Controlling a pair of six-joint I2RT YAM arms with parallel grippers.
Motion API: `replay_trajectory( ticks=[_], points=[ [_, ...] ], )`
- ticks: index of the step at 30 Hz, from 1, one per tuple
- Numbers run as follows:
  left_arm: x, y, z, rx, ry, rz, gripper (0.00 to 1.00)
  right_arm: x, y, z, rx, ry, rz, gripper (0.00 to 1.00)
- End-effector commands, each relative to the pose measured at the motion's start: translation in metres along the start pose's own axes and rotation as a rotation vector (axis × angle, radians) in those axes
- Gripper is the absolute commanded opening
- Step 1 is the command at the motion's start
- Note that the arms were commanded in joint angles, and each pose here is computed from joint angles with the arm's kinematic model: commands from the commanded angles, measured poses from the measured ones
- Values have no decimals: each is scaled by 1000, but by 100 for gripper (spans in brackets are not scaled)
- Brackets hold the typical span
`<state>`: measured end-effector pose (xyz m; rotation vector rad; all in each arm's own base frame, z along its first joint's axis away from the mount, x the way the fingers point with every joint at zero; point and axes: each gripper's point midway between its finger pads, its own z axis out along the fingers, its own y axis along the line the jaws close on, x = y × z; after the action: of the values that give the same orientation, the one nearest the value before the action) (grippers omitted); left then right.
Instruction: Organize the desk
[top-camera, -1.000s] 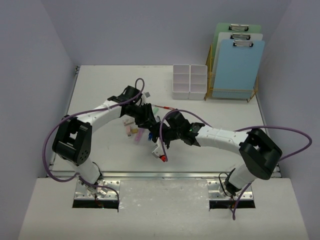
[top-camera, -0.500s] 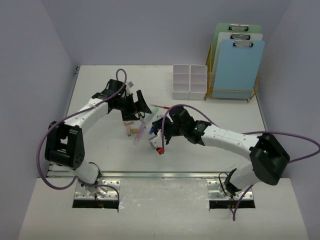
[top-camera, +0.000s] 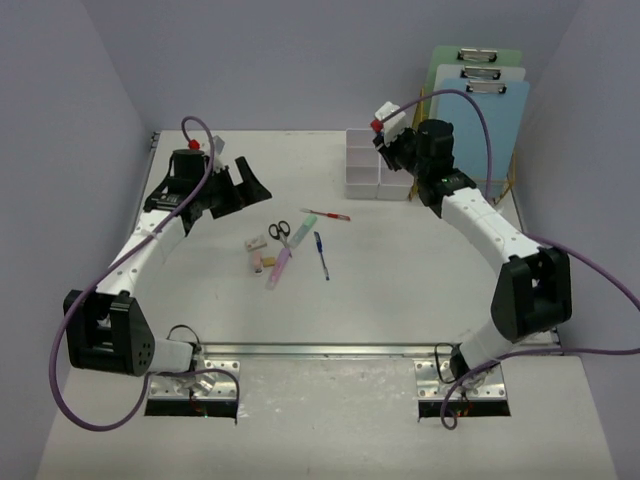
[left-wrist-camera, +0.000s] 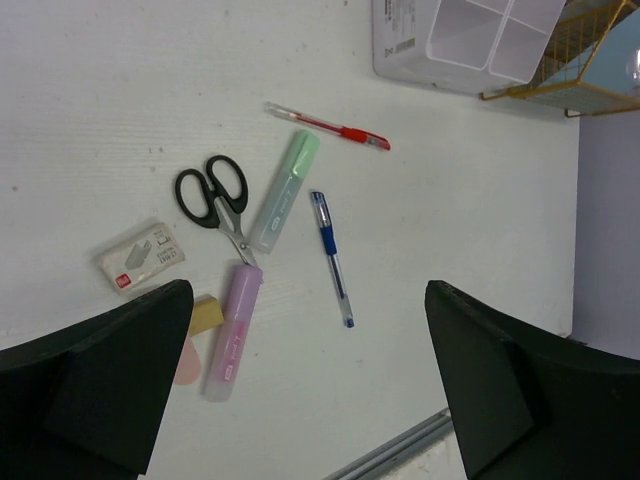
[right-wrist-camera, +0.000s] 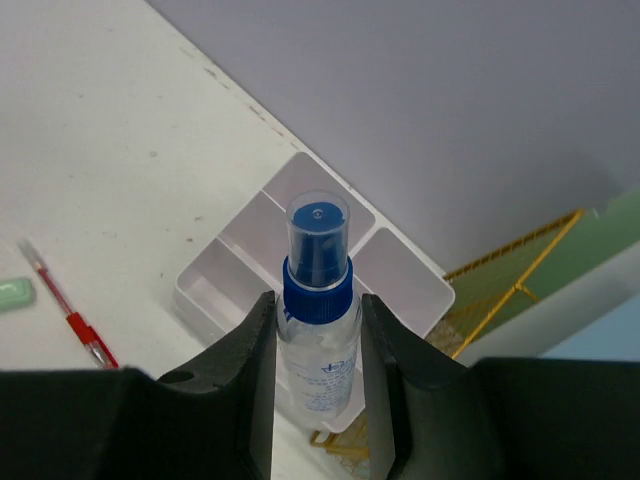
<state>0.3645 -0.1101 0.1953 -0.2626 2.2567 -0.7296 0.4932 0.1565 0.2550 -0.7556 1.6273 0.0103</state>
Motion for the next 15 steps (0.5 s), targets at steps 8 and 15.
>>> replay_trajectory(
  ticks=[8,15],
  points=[
    [-10,8,5,-29,-60,63,100,-18,-72,59,376,-113,293,0],
    [-7,11,9,-33,-50,59,100,-5,-105,69,582,-145,324,0]
  ],
)
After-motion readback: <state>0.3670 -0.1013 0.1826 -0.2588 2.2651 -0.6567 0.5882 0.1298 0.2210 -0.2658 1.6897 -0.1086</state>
